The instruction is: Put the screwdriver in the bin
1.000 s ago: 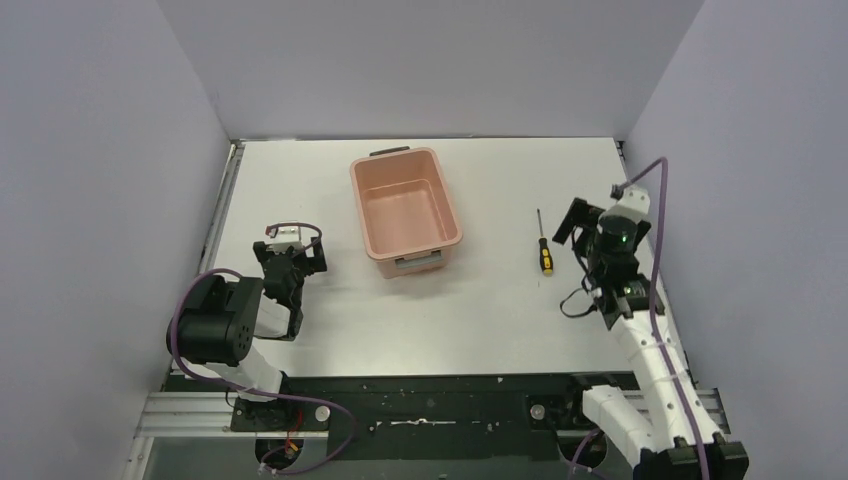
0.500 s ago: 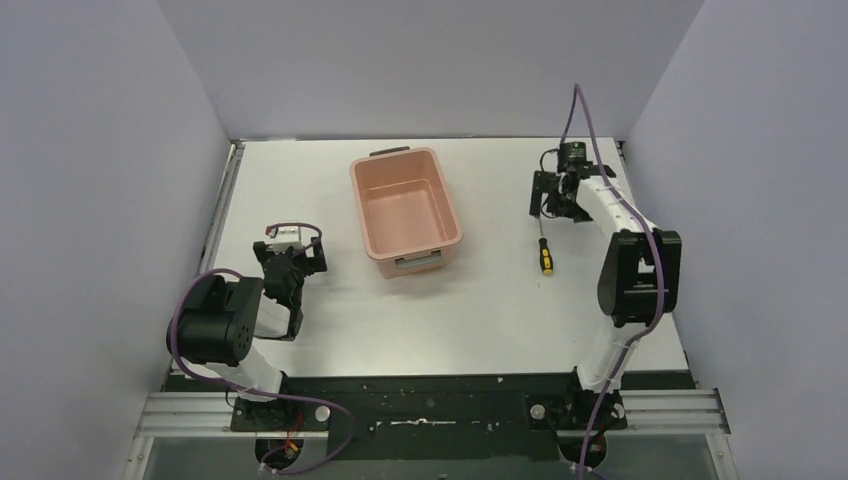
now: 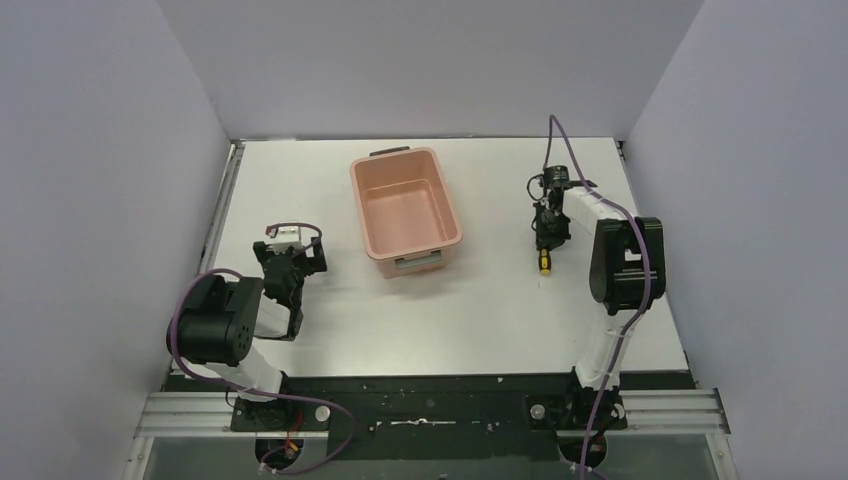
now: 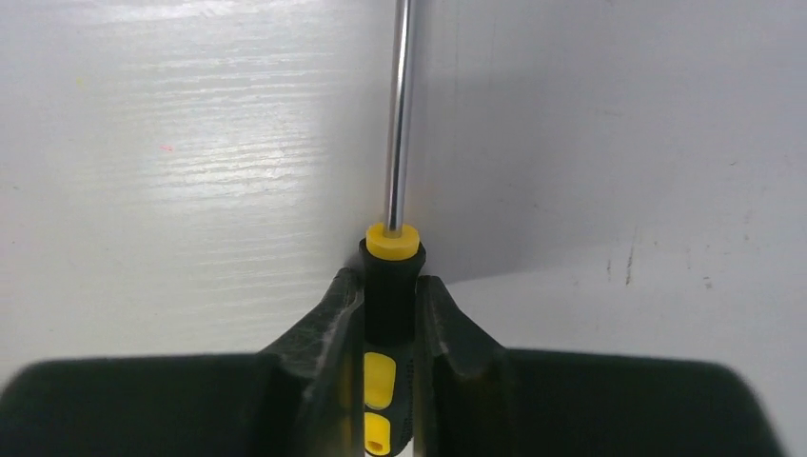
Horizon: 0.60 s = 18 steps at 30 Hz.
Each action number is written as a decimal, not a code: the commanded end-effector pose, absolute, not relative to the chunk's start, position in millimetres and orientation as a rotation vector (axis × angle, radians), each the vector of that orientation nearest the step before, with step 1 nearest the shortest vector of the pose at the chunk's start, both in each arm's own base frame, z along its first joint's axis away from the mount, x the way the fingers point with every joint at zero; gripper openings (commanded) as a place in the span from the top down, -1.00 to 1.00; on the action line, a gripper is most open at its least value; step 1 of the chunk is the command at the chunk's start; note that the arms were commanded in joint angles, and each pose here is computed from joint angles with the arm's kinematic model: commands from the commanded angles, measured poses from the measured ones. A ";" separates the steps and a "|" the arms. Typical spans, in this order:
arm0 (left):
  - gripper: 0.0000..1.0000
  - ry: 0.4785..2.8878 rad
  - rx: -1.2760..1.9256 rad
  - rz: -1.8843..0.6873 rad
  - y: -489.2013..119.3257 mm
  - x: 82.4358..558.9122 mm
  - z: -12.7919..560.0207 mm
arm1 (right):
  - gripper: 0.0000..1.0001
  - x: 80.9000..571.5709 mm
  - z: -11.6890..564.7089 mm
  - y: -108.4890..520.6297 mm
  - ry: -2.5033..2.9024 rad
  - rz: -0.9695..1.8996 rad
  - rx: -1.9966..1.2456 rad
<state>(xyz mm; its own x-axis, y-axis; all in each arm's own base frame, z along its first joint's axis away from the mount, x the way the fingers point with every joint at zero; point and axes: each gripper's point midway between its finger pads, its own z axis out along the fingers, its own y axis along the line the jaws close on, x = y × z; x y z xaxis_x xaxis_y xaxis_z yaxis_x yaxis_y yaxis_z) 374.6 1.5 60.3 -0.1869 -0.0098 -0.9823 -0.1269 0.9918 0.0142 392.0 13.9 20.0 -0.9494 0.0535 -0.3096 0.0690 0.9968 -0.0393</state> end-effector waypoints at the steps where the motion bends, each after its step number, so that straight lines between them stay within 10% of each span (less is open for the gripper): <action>1: -0.95 1.711 -0.089 0.090 -0.4 379.3 73.6 | 1.00 404.1 51.4 -6.8 2.813 -0.230 0.074; 11: -0.95 1.711 -0.091 0.091 0.0 379.3 73.7 | 1.00 447.8 230.6 8.7 2.569 -0.110 0.208; 18: -0.95 1.712 -0.091 0.091 0.0 379.3 73.4 | 1.00 469.9 310.8 166.5 2.253 0.277 0.012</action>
<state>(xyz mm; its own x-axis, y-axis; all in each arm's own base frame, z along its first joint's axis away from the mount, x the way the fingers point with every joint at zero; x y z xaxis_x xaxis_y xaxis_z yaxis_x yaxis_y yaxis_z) 374.6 1.5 60.3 -0.1869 -0.0098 -0.9823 -0.1269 0.9918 0.0142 483.1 50.9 269.7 -0.7176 0.1219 -0.6857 0.1189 0.9915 0.0519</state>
